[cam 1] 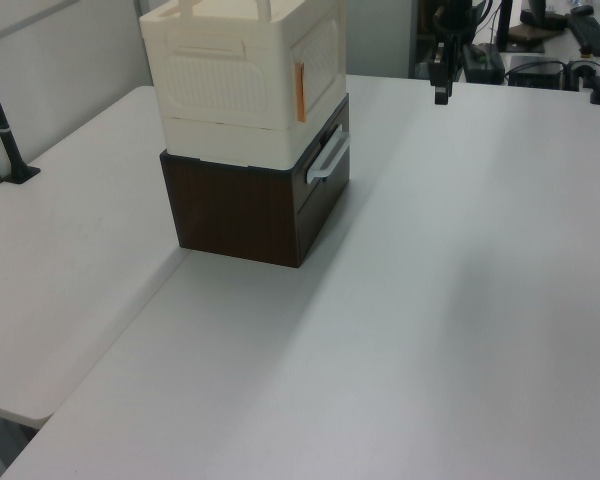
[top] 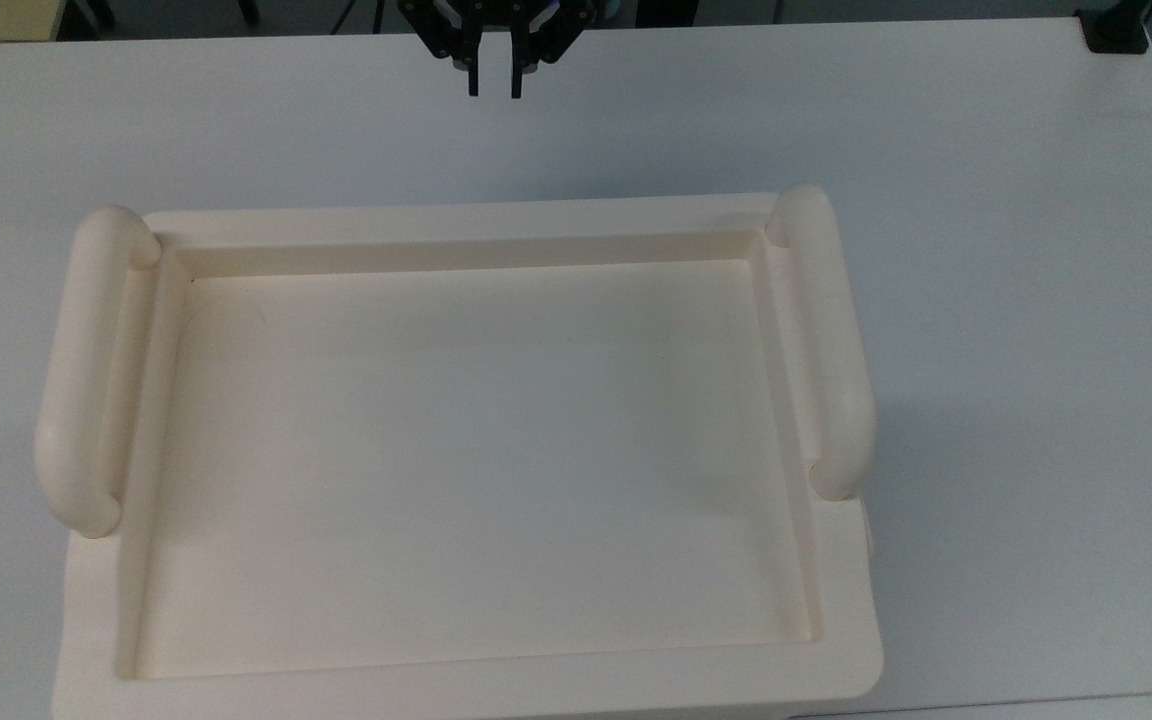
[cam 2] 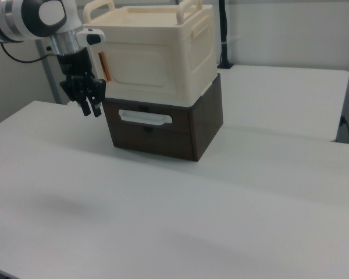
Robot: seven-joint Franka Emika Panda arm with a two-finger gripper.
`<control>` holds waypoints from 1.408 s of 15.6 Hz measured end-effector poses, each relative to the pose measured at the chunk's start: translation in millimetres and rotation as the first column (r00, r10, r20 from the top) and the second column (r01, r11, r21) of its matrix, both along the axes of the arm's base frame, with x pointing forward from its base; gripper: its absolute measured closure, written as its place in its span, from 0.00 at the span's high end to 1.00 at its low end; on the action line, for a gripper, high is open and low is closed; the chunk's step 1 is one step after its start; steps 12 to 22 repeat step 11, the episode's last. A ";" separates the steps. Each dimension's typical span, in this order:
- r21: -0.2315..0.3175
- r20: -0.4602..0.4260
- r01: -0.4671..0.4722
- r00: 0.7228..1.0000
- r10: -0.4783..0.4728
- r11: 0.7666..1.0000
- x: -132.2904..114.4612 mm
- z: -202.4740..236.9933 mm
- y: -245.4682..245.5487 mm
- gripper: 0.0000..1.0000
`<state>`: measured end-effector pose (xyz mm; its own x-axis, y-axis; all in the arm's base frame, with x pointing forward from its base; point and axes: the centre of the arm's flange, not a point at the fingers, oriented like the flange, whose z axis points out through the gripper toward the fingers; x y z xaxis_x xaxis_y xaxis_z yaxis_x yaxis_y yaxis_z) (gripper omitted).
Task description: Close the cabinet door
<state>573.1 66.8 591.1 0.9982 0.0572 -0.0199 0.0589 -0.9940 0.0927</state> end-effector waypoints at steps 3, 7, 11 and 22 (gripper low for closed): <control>-0.001 -0.007 0.002 1.000 -0.002 1.000 0.7 -4.9 -1.4 0.64; 0.000 0.003 0.009 1.000 -0.009 1.000 2.4 -4.1 -5.7 1.00; 0.002 0.014 0.013 1.000 -0.014 1.000 3.8 -3.2 -8.4 1.00; 0.002 0.014 0.013 1.000 -0.014 1.000 3.8 -3.2 -8.4 1.00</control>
